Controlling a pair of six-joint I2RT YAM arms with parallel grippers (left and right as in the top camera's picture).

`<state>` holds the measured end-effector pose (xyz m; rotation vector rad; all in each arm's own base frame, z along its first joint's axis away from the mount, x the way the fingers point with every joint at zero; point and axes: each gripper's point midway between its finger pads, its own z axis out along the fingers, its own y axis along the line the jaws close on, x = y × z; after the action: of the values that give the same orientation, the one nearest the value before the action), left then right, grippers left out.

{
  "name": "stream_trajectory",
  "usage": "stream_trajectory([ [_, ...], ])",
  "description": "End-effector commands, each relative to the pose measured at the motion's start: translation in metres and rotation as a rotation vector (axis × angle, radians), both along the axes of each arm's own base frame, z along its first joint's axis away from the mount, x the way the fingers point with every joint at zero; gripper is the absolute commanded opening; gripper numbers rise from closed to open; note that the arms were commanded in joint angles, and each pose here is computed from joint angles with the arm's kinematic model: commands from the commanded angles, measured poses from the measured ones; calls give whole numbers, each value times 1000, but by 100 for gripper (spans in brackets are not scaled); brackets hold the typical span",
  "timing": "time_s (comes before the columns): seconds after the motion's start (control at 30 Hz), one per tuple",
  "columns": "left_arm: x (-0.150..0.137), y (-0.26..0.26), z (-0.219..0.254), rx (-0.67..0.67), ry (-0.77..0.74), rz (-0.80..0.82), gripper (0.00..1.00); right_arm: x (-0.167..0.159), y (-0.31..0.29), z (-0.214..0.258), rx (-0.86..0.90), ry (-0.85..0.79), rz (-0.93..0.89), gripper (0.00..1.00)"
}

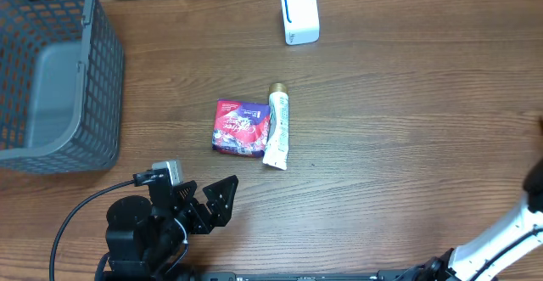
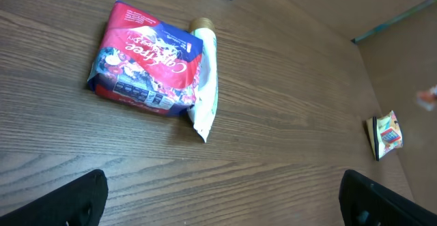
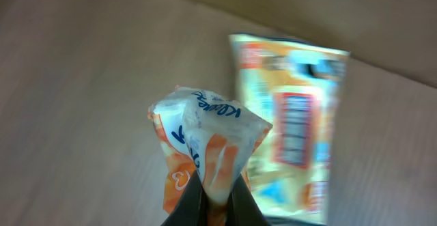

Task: Scan the item barcode
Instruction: 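Carry the tissue pack off to the right side of the table, then reach the right gripper to the white tube and grasp it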

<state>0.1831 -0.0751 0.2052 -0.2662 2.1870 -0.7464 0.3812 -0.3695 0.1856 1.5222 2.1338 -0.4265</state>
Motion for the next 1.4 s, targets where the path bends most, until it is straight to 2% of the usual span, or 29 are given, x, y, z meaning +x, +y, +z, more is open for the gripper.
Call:
stream_trajectory([
  [0.0, 0, 0, 4, -12, -7, 4, 100, -15, -19, -18, 37, -32, -64, 4],
  [0.37, 0, 0, 4, -12, -7, 4, 100, -11, -39, -48, 2, -87, -76, 6],
  [0.43, 0, 0, 4, -12, -7, 4, 100, -11, -39, -48, 3, -86, -76, 25],
  [0.47, 0, 0, 4, -12, -7, 4, 100, -12, -39, -49, 6, -82, -77, 60],
  [0.5, 0, 0, 4, -12, -7, 4, 100, -13, -38, -50, 11, -77, -77, 85],
  [0.53, 0, 0, 4, -12, -7, 4, 100, -15, -36, -52, 21, -66, -78, 96],
  [0.57, 0, 0, 4, -12, -7, 4, 100, -17, -33, -53, 31, -56, -78, 100],
  [0.67, 0, 0, 4, -12, -7, 4, 100, -17, -27, -55, 60, -53, -65, 100],
  [0.73, 0, 0, 4, -12, -7, 4, 100, -2, -12, -50, 115, -113, 0, 100],
  [0.9, 0, 0, 4, -12, -7, 4, 100, 59, 50, -21, 276, -322, 364, 100],
  [0.97, 0, 0, 4, -12, -7, 4, 100, 91, 109, -4, 431, -463, 581, 100],
  [1.07, 0, 0, 4, -12, -7, 4, 100, 108, 180, 6, 612, -521, 733, 100],
  [1.17, 0, 0, 4, -12, -7, 4, 100, 111, 268, -2, 761, -421, 851, 100],
  [1.23, 0, 0, 4, -12, -7, 4, 100, 108, 313, -6, 794, -354, 958, 100],
  [1.3, 0, 0, 4, -12, -7, 4, 100, 93, 383, -14, 837, -229, 1126, 100],
  [1.37, 0, 0, 4, -12, -7, 4, 100, 77, 436, -29, 833, -85, 1210, 100],
])
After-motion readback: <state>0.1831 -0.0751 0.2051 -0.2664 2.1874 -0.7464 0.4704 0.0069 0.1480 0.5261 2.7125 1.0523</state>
